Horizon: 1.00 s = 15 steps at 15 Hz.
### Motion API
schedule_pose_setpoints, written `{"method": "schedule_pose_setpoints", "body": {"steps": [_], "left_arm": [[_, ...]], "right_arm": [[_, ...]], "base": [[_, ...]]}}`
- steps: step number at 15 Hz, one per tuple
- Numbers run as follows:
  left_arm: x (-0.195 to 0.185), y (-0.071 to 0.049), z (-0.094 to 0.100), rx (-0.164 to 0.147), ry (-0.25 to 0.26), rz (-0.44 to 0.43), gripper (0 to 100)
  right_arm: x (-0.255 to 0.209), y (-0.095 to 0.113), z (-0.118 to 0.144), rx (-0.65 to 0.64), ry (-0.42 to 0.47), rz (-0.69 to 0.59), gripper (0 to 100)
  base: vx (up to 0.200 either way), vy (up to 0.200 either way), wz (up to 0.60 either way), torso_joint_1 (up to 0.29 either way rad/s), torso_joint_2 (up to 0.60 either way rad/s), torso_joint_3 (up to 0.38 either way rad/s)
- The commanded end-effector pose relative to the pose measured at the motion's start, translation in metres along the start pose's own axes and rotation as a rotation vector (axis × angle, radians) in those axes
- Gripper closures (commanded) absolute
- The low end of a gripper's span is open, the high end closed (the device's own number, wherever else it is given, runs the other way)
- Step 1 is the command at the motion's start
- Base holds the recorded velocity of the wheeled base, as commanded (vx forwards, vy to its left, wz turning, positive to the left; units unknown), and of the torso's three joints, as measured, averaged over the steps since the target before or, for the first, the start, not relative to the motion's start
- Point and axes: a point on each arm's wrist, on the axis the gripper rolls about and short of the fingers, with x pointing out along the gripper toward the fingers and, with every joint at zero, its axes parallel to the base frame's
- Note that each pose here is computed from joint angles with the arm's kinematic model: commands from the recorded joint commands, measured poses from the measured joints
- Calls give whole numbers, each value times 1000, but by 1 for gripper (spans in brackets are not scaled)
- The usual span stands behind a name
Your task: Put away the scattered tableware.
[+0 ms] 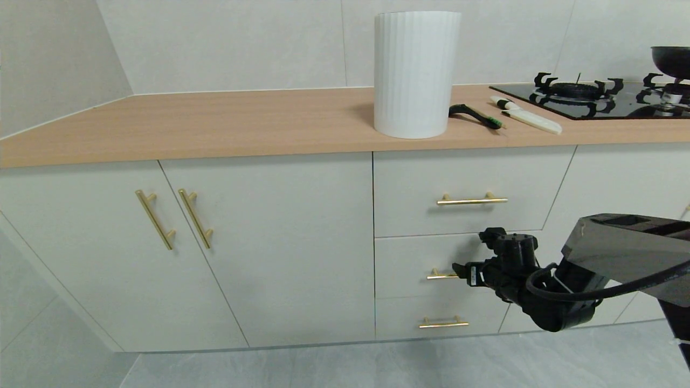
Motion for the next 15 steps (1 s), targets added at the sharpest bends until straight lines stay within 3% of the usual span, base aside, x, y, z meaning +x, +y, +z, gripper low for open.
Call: {"method": "schedule_pose_setpoints", "body": {"steps": [1,15], "left_arm": [[0,0,0,0,0,0,0],[0,0,0,0,2,0,0]], "right_arm": [[7,0,-7,0,6,-2,0],[7,-1,-17,-12,54,-14,0]], "base": [[0,0,0,0,0,0],[0,0,0,0,0,0]]}}
